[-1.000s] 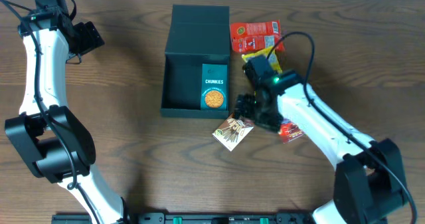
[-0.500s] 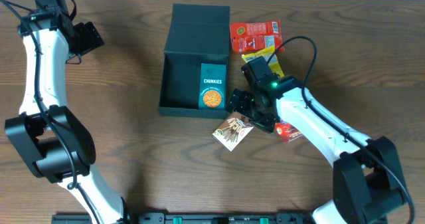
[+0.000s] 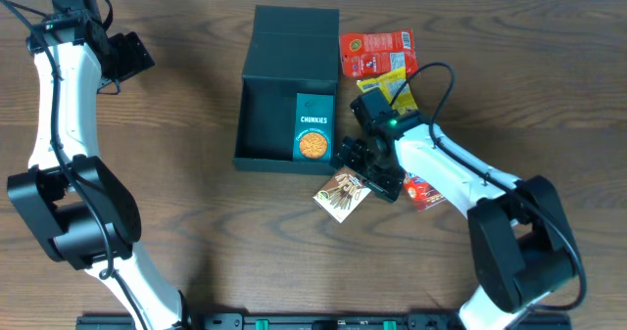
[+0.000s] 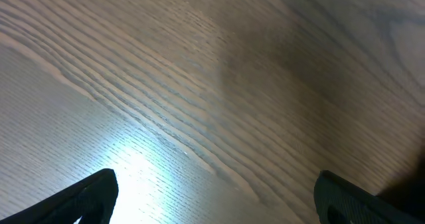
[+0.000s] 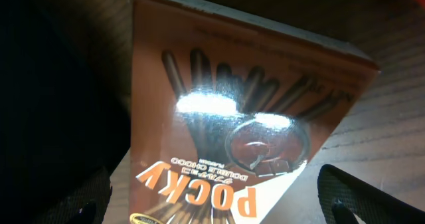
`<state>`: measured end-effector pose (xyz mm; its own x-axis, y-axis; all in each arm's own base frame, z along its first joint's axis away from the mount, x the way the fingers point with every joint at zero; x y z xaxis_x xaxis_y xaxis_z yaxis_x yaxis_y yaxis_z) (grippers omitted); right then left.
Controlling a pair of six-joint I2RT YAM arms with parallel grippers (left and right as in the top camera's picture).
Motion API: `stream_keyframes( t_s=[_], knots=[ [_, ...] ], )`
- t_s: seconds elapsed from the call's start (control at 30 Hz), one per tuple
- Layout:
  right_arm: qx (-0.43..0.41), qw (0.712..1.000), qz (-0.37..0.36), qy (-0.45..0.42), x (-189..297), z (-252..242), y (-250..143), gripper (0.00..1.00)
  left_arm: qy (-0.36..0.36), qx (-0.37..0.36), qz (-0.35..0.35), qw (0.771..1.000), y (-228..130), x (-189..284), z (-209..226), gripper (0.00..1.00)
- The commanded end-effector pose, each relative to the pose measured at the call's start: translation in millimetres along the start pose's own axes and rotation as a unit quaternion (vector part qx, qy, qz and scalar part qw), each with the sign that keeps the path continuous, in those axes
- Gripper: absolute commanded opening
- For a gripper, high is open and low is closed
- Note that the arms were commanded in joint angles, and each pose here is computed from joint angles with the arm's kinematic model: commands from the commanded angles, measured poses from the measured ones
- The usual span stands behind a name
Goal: Pack container
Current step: 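Move the right gripper to the brown Pocky box and grasp it, then lift the Pocky box and lower it into the black box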
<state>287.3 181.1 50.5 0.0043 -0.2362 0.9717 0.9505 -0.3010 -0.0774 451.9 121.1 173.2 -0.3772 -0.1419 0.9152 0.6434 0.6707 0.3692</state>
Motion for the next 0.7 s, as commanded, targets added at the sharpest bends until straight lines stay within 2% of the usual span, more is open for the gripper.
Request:
stream_keyframes(
  t_s=[0.0, 0.53, 0.6, 0.67],
  knots=[
    [-0.004, 1.000, 0.002, -0.002, -3.1, 0.9, -1.5, 0.99, -0.013, 0.000, -0.009, 1.000, 5.5, 11.7, -1.6, 0.95],
    [-0.016, 1.000, 0.004, -0.020, -21.9, -4.1, 3.4, 0.99, -0.013, 0.000, -0.009, 1.000, 5.5, 11.7, -1.6, 0.95],
    [-0.017, 1.000, 0.005, -0.022, -24.1, -4.8, 3.6, 0.97, -0.013, 0.000, -0.009, 1.000, 5.5, 11.7, -1.6, 0.95],
    [-0.017, 1.000, 0.008, -0.025, -26.2, -5.8, 3.5, 0.88, -0.013, 0.000, -0.009, 1.000, 5.6, 11.7, -1.6, 0.95]
  ],
)
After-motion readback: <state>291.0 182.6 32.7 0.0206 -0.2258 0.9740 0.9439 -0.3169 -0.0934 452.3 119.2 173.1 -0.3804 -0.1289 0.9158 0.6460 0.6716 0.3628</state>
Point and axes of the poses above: each gripper's point midway between its finger pads, its own x axis back along the fingers, its own z axis along the line the jaws close on, y = z × x, the point moved 3 cm from there along x, back along the fingers, and after that the axes turned 12 degrees about x, right-handed, at the moved point
